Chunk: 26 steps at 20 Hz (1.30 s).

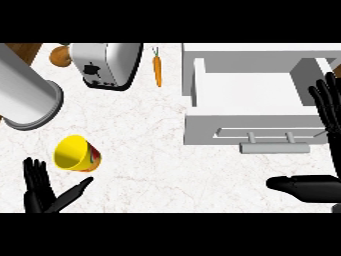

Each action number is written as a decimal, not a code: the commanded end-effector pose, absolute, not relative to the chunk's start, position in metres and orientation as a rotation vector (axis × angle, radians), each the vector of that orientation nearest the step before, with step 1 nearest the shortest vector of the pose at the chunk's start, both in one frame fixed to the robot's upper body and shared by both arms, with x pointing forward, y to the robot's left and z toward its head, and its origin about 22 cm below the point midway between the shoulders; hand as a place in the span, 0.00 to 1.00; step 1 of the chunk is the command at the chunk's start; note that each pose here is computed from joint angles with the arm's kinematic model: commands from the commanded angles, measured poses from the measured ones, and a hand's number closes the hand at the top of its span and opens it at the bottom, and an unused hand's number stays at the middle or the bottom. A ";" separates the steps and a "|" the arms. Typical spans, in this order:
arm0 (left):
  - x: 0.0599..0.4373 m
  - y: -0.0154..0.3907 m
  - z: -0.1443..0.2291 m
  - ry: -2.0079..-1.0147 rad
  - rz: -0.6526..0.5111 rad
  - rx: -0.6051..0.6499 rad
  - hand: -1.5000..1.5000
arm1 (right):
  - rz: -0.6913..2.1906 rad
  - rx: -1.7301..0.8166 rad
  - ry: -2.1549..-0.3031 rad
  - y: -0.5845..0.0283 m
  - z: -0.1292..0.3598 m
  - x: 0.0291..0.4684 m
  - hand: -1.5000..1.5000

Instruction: Pick up the cup, place it into the drawer and close the drawer

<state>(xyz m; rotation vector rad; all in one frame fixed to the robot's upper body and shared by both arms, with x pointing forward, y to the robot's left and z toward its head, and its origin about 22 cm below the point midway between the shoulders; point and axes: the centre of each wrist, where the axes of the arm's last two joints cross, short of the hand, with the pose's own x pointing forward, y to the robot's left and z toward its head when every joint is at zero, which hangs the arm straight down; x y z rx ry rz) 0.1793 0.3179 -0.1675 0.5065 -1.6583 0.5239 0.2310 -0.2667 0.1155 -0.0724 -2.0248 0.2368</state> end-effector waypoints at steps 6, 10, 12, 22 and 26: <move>0.182 0.315 -0.179 -1.702 0.516 0.485 0.00 | 0.239 -0.053 -2.028 -0.260 0.117 0.235 0.00; 0.206 0.313 -0.171 -1.710 0.510 0.436 0.00 | 0.255 -0.046 -2.013 -0.259 0.112 0.242 0.00; 0.212 0.312 -0.168 -1.712 0.533 0.431 0.00 | 0.252 -0.047 -2.004 -0.280 0.105 0.230 0.00; 0.232 0.302 -0.161 -1.805 0.572 0.244 0.00 | 0.256 -0.045 -2.001 -0.265 0.113 0.238 0.00; 0.233 0.297 -0.163 -1.856 0.570 0.163 1.00 | 0.244 -0.027 -2.010 -0.251 0.104 0.225 0.00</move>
